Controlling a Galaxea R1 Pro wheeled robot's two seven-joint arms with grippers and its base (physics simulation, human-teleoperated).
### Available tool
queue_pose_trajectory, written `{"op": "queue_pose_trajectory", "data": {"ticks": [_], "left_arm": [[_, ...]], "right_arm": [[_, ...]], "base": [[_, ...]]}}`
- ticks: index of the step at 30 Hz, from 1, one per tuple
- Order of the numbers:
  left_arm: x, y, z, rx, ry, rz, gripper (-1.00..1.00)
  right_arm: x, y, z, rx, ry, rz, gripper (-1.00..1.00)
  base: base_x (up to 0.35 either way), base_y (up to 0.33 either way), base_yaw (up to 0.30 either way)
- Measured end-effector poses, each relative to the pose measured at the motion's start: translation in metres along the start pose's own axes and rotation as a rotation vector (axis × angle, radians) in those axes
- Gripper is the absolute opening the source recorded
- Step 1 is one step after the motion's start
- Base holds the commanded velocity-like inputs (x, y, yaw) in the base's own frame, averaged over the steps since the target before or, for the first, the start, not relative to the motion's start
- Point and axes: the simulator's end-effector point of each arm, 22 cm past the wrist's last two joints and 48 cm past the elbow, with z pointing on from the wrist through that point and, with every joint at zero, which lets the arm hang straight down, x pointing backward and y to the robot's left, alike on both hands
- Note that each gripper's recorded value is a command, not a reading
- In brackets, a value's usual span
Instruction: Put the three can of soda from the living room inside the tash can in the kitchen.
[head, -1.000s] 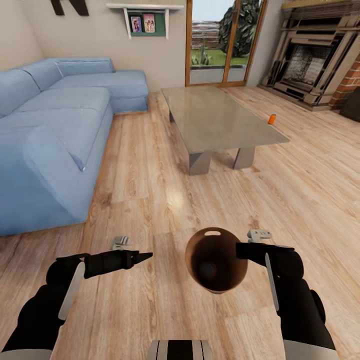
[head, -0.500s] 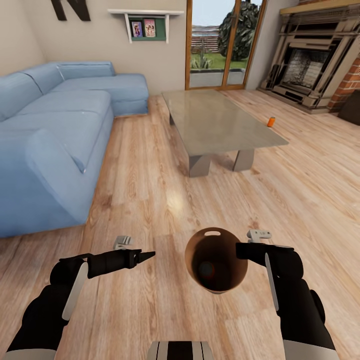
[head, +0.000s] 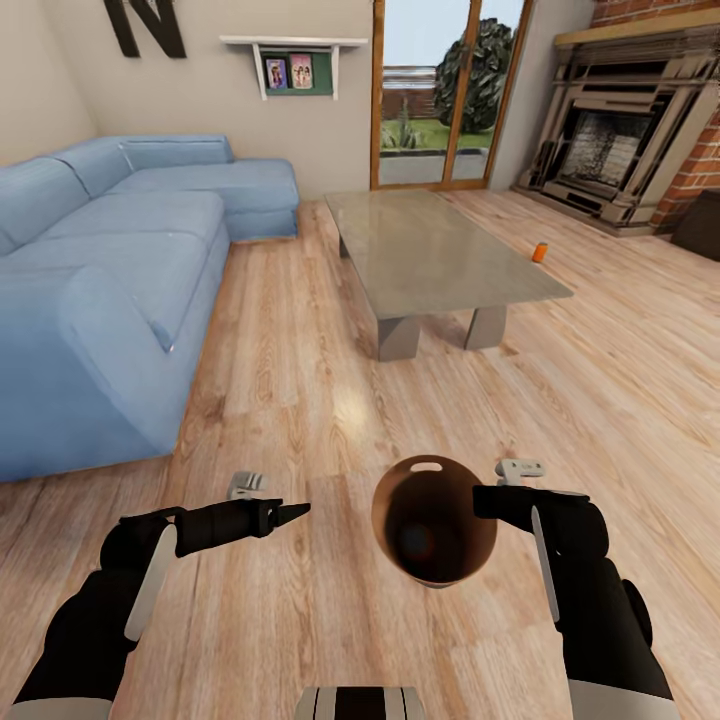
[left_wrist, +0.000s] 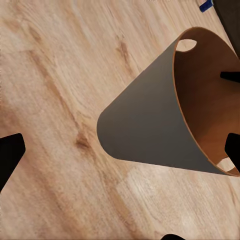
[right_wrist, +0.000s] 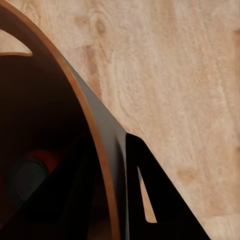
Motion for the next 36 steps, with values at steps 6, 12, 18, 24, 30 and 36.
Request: {"op": "queue_pose_trajectory", "data": {"ticks": [6,12,18,24,30,36], "left_arm": [[-0.002,-0.002,-0.002,0.0,-0.004,0.004,1.0],[-0.004,-0.002,-0.002,-0.002,-0.016,0.015,1.0],[-0.009,-0.005,-0.004,0.001,-0.029,0.028,1.0],[-0.01,-0.007,-0.006,0.002,-0.033,0.031,1.0],[-0.014,-0.01,-0.008,0.003,-0.04,0.038,1.0],[-0.017,-0.013,-0.01,0.003,-0.046,0.045,1.0]], "right_arm": [[-0.004,0.0,-0.004,0.004,-0.01,-0.003,-1.0],[-0.007,0.0,-0.008,0.003,-0.018,-0.004,-1.0],[-0.011,0.0,-0.012,0.003,-0.028,-0.004,-1.0],[-0.015,-0.024,-0.018,0.051,-0.036,-0.019,-1.0],[-0.018,-0.026,-0.023,0.041,-0.047,-0.01,-1.0],[-0.022,-0.03,-0.027,0.059,-0.056,-0.02,-1.0]], "base": [[0.0,0.0,0.0],[0.0,0.0,0.0],[0.0,0.0,0.0],[0.0,0.0,0.0],[0.0,0.0,0.0],[0.0,0.0,0.0]]}}
